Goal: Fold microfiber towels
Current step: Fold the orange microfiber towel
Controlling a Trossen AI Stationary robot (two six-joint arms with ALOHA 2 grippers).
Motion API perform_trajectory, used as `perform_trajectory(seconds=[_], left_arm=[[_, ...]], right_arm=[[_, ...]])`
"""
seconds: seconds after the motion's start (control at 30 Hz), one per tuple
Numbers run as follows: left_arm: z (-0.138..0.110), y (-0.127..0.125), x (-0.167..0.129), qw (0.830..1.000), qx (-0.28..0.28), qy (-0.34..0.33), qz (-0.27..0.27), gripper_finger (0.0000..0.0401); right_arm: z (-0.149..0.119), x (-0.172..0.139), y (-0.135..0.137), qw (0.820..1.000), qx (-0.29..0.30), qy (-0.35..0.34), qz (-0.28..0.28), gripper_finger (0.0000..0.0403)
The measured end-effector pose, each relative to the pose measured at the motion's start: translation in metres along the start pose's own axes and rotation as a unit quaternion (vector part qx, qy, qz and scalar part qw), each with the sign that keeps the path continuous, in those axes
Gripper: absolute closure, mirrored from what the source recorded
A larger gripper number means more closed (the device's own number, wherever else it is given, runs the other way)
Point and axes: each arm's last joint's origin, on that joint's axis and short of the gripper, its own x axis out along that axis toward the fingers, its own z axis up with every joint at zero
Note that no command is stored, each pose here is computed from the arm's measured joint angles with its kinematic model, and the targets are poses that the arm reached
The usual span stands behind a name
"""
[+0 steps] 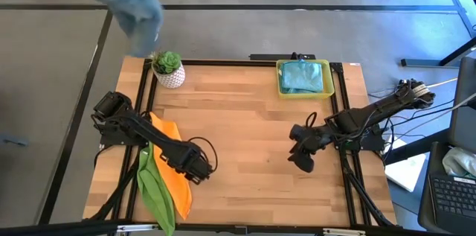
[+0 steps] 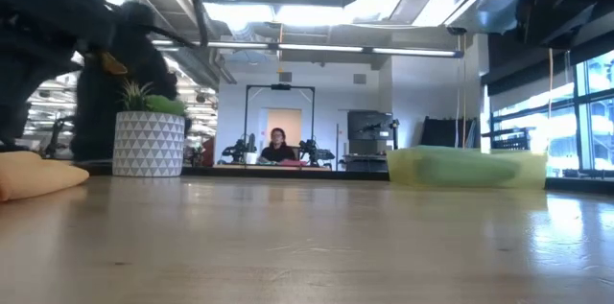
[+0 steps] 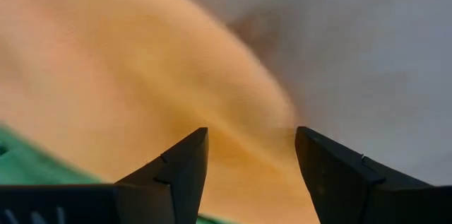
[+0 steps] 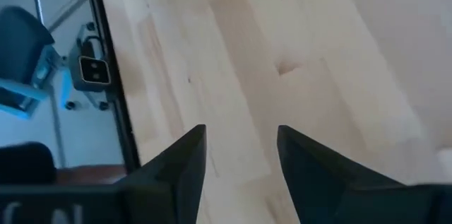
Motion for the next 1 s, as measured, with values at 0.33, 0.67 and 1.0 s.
perform_trajectory(seconds=[0.33,0.67,1.0], left_arm=[[-0.002,0.008,0.001,0.998,0.006,0.049,0.039,0.0197],[0.001,0.004,-0.006,0.986,0.059,0.153,0.002,0.0301],[0.039,-0.019,-0.069,0.992,0.101,0.014,-0.081,0.0400]], right_arm=[[0.004,-0.001,-0.014,0.993,-0.100,-0.004,-0.062,0.0226],[0.022,-0.003,-0.028,0.988,-0.128,-0.029,-0.078,0.0226],[0.028,-0.004,-0.035,0.976,-0.194,-0.033,-0.098,0.0226]])
